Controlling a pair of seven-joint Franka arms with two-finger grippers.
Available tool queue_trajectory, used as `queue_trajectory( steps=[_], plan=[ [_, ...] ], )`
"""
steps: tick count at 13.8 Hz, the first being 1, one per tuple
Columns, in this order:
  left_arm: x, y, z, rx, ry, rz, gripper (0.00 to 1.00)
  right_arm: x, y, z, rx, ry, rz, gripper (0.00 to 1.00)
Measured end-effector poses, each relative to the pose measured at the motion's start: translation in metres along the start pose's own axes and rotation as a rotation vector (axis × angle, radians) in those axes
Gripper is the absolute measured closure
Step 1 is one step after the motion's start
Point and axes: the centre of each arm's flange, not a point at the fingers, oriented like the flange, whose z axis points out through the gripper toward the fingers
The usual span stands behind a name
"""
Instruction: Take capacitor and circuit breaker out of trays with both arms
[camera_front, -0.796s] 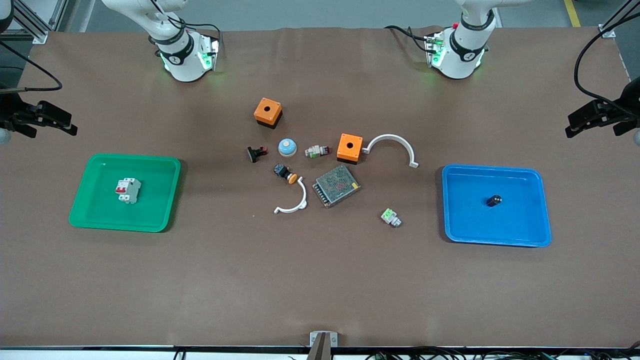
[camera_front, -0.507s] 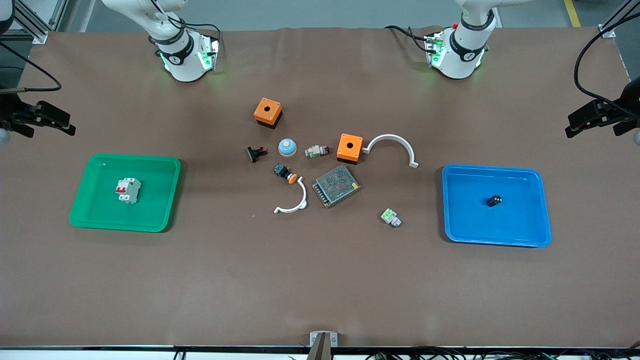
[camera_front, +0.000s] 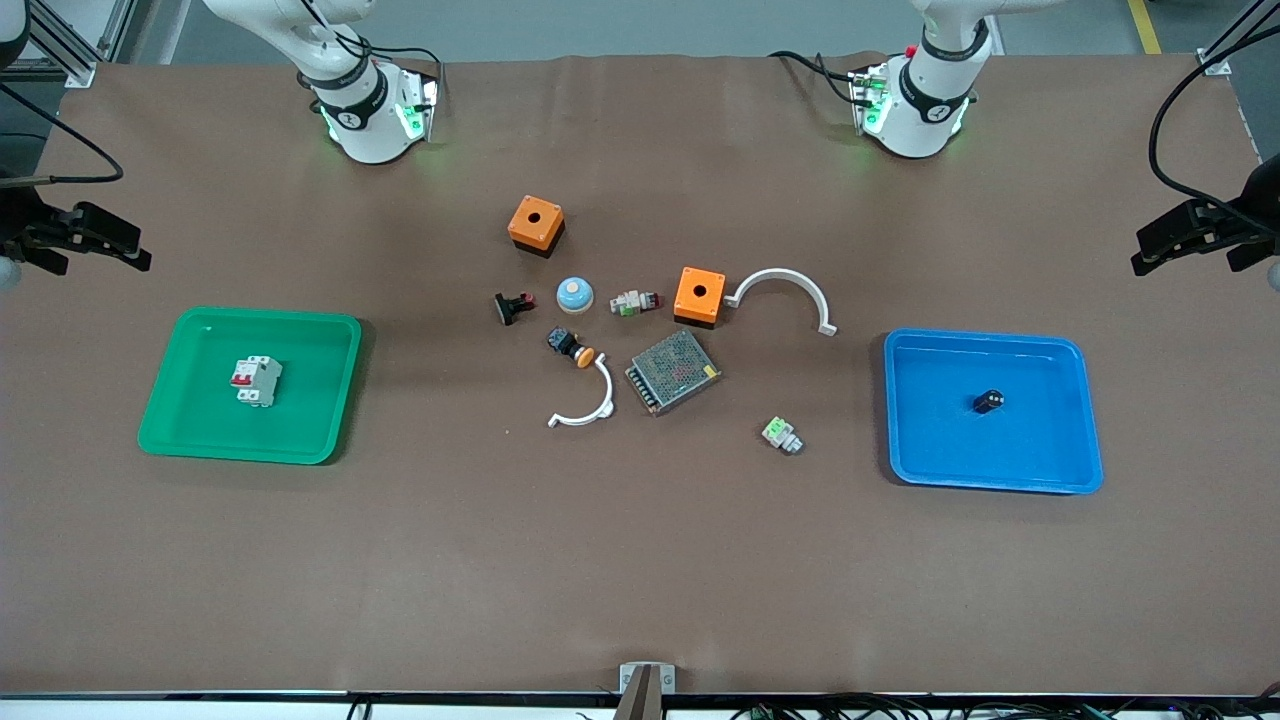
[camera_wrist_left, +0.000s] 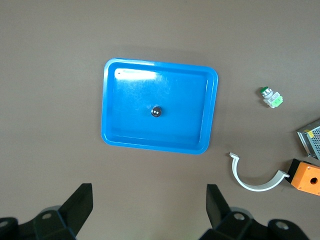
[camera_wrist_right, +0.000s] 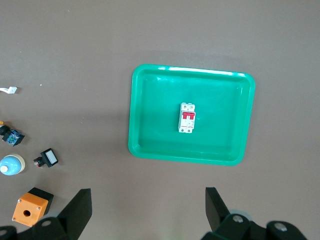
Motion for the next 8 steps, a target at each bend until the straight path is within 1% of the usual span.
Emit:
queue_trajectory(
  steps=[2,4,5,6,8],
  plan=[
    [0.004,-0.003,0.011,0.000,-0.021,-0.005,0.00,0.000,0.000,0.000,0.000,0.001,0.000,0.00],
    [0.014,-0.008,0.036,-0.002,-0.063,-0.014,0.00,0.001,0.000,-0.003,-0.003,0.009,0.001,0.00],
    [0.019,-0.012,0.053,-0.003,-0.078,-0.020,0.00,0.002,0.002,0.000,-0.004,0.004,0.004,0.00],
    [0.024,-0.016,0.073,-0.004,-0.084,-0.026,0.00,0.007,0.005,0.009,-0.004,-0.011,0.010,0.00],
    [0.032,-0.019,0.120,-0.005,-0.081,-0.030,0.00,0.030,0.019,0.043,-0.006,-0.043,0.034,0.00]
  ],
)
